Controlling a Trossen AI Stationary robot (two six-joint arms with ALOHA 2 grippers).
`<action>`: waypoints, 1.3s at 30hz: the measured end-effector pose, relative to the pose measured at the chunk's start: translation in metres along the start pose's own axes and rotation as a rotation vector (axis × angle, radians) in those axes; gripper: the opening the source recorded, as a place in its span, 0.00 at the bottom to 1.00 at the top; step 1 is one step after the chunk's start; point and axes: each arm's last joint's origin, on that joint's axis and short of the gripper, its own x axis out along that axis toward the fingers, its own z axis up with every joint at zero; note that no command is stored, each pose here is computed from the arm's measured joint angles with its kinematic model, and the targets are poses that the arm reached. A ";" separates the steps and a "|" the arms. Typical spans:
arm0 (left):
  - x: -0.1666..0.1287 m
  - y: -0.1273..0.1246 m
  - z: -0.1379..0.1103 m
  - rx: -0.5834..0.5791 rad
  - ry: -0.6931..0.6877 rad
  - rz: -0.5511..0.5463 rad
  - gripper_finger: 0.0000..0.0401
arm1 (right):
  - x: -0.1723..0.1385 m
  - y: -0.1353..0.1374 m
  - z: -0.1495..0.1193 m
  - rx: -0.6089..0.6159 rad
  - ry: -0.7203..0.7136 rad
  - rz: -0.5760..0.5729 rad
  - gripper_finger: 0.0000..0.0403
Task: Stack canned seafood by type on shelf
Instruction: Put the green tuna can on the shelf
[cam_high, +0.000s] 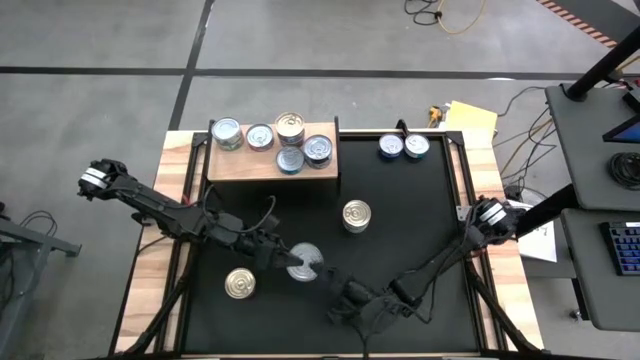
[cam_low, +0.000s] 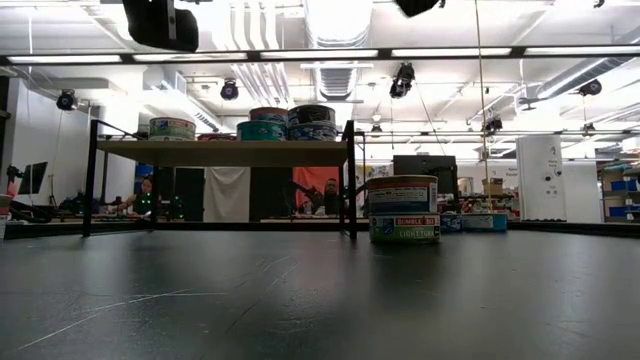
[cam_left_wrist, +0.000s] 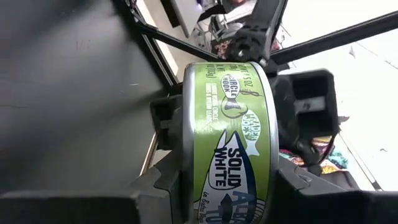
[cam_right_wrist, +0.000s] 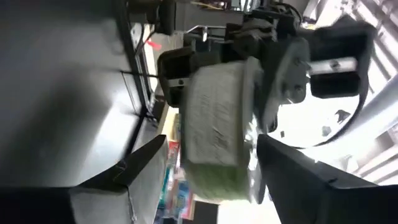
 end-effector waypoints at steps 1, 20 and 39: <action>0.000 -0.001 0.000 -0.002 -0.002 -0.007 0.30 | 0.002 0.001 0.002 -0.030 0.008 0.000 0.58; 0.000 -0.002 0.000 0.139 0.000 -0.026 0.77 | 0.014 0.003 0.009 -0.144 0.053 -0.008 0.36; -0.027 -0.008 0.040 0.540 0.123 -0.158 0.90 | -0.001 -0.064 -0.026 0.050 0.117 -0.075 0.35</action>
